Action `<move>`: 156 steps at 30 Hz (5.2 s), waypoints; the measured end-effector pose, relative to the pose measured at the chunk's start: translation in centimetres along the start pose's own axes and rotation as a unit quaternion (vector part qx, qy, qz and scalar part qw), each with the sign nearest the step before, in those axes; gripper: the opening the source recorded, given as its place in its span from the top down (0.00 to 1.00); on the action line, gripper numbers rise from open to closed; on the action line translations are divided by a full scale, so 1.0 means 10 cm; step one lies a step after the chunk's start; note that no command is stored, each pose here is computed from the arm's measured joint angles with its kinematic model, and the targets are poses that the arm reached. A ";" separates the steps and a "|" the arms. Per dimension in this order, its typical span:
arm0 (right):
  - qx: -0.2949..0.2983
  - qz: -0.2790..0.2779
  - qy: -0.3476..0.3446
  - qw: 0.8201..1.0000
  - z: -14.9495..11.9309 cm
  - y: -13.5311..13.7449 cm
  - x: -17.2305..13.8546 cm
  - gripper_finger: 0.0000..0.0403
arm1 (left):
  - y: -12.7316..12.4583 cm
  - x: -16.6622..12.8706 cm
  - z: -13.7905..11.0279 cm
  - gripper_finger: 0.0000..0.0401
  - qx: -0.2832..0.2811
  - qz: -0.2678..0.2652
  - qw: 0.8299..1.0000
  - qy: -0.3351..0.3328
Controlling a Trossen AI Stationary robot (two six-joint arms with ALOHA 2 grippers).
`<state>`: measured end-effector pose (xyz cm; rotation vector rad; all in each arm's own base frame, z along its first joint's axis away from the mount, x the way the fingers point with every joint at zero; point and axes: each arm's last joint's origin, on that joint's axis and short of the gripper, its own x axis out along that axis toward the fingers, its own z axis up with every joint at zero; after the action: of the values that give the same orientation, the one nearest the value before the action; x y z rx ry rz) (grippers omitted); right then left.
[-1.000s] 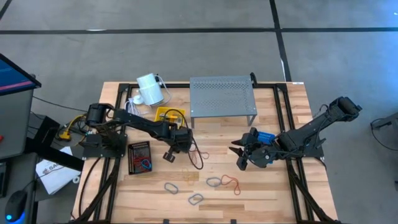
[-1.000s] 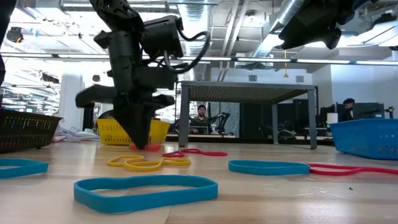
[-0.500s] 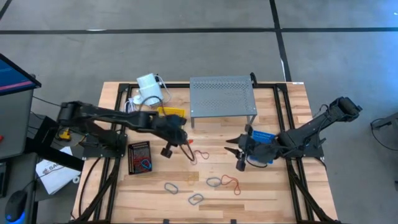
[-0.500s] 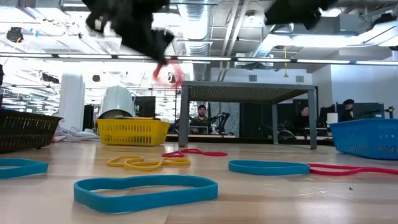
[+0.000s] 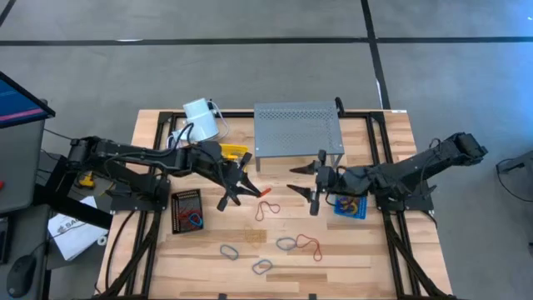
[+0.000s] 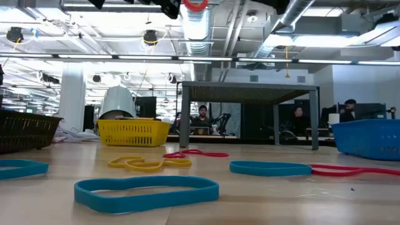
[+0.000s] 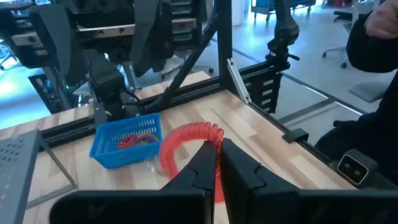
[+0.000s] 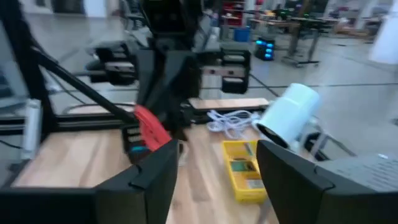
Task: Pick & Place Office Desk Supplies
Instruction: Put the orange spring keychain into the blue bin
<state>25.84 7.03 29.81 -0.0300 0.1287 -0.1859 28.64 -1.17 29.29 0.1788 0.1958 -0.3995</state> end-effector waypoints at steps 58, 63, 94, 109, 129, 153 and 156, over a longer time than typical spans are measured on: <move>-0.018 0.056 0.009 0.998 -0.14 0.23 0.70 0.97 | 0.00 0.00 0.01 0.99 0.003 0.001 1.000 -0.005; -0.018 0.056 0.009 0.998 -0.14 0.23 0.70 0.99 | 0.01 0.00 0.02 0.96 0.003 0.003 1.000 -0.008; 0.019 -0.054 0.131 0.990 0.07 -0.14 0.04 0.99 | -0.06 -0.39 0.23 0.62 -0.010 0.078 0.997 -0.006; 0.166 -0.203 0.323 0.909 -0.19 -0.37 -0.96 0.99 | -0.05 -0.57 -0.12 0.48 -0.088 0.154 0.977 0.121; 0.198 -0.302 0.478 0.801 -1.08 0.12 -0.98 0.99 | -0.11 -0.52 -0.45 0.50 -0.080 0.145 0.978 0.127; 0.181 -0.305 0.498 0.791 -1.23 0.21 -0.86 0.98 | -0.16 -0.17 -0.64 0.55 -0.070 0.081 0.983 0.148; 0.181 -0.305 0.498 0.791 -1.23 0.21 -0.86 0.98 | -0.16 -0.16 -0.65 0.55 -0.068 0.081 0.983 0.150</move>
<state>16.21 10.47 18.56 0.4288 1.1542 -0.8716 25.54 -0.66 23.16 0.1177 0.5004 -0.1953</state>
